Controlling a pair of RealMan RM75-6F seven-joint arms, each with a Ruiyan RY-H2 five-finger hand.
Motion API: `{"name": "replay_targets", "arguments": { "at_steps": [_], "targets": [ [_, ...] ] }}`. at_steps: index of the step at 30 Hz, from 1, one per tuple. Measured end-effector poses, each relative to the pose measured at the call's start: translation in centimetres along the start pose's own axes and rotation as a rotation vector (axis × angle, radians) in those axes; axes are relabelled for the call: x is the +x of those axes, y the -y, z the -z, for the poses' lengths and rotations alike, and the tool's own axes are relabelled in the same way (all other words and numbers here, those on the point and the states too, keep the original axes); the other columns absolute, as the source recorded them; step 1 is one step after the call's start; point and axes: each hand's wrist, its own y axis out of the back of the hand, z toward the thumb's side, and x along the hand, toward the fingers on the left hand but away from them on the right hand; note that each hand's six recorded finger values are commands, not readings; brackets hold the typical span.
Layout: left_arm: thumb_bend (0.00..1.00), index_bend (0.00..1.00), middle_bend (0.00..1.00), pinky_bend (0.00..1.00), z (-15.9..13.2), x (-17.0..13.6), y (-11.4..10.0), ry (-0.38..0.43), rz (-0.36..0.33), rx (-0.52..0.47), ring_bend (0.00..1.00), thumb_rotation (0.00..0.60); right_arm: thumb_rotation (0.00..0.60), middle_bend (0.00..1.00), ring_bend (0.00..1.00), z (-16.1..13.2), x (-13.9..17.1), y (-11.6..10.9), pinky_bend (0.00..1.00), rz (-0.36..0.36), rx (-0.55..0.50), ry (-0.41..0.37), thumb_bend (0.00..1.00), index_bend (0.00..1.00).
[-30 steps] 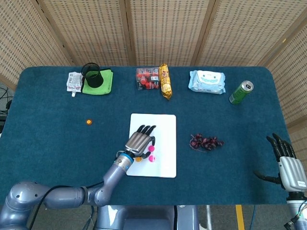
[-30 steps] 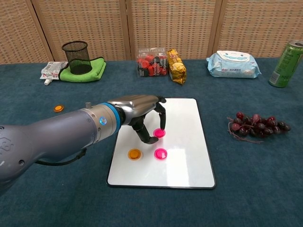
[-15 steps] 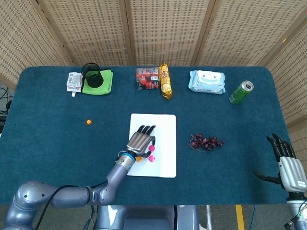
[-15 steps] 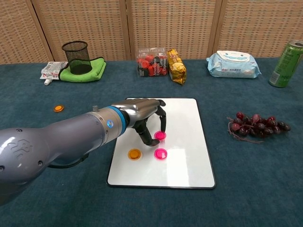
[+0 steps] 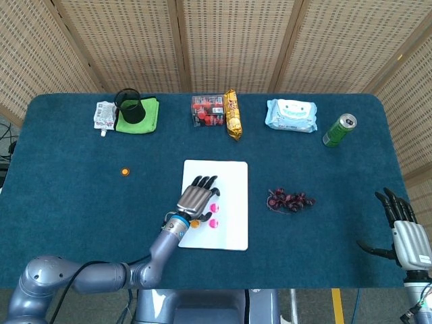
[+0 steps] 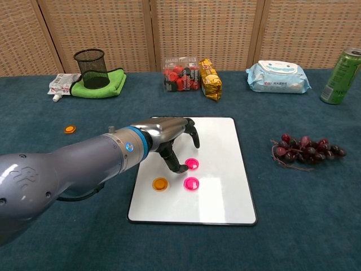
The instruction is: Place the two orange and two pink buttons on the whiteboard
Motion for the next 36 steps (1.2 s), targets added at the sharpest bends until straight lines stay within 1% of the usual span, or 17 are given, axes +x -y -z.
{"name": "replay_targets", "arguments": {
  "at_steps": [4,8,10,14,18,20,23,26,30,36],
  "targets": [
    [0.35,0.27,0.0,0.0,0.4,-0.2,-0.7,0.004,-0.015,-0.004,0.0,0.6,0.6,0.0,0.0,0.0,0.0,0.0,0.0,0.0,-0.002,0.001,0.07,0.0],
    [0.35,0.27,0.0,0.0,2.5,-0.9,-2.2,-0.018,-0.051,0.009,0.0,0.6,0.6,0.0,0.0,0.0,0.0,0.0,0.0,-0.002,-0.001,-0.001,0.07,0.0],
    [0.34,0.27,0.0,0.0,4.5,-1.3,-3.1,-0.05,-0.074,0.023,0.0,0.6,0.6,0.0,0.0,0.0,0.0,0.0,0.0,-0.003,0.002,-0.002,0.07,0.0],
    [0.33,0.27,0.0,0.0,10.2,-3.3,-5.6,-0.13,-0.125,0.049,0.0,0.6,0.6,0.0,0.0,-0.1,0.0,0.1,0.0,-0.003,0.006,-0.001,0.07,0.0],
    [0.33,0.27,0.0,0.0,15.5,-5.5,-7.0,-0.204,-0.153,0.032,0.0,0.6,0.6,0.0,0.0,-0.1,0.0,0.1,0.0,-0.003,0.013,-0.001,0.07,0.0],
    [0.33,0.27,0.0,0.0,17.9,-6.5,-7.3,-0.242,-0.157,0.011,0.0,0.6,0.6,0.0,0.0,-0.2,0.1,0.2,0.0,-0.003,0.017,-0.002,0.07,0.0],
    [0.33,0.27,0.0,0.0,21.0,-7.4,-7.1,-0.289,-0.15,-0.012,0.0,0.6,0.6,0.0,0.0,-0.3,0.1,0.3,0.0,-0.003,0.021,0.0,0.07,0.0],
    [0.34,0.27,0.0,0.0,23.2,-7.8,-6.9,-0.319,-0.143,-0.026,0.0,0.6,0.6,0.0,0.0,-0.3,0.1,0.3,0.0,0.0,0.022,0.002,0.07,0.0],
    [0.35,0.27,0.0,0.0,24.9,-7.9,-6.5,-0.343,-0.135,-0.028,0.0,0.6,0.6,0.0,0.0,-0.3,0.1,0.3,0.0,0.0,0.025,0.004,0.06,0.0],
    [0.35,0.27,0.0,0.0,26.2,-7.5,-6.0,-0.371,-0.13,-0.04,0.0,0.6,0.6,0.0,0.0,-0.2,0.1,0.3,0.0,-0.002,0.024,0.005,0.07,0.0]
  ]
}}
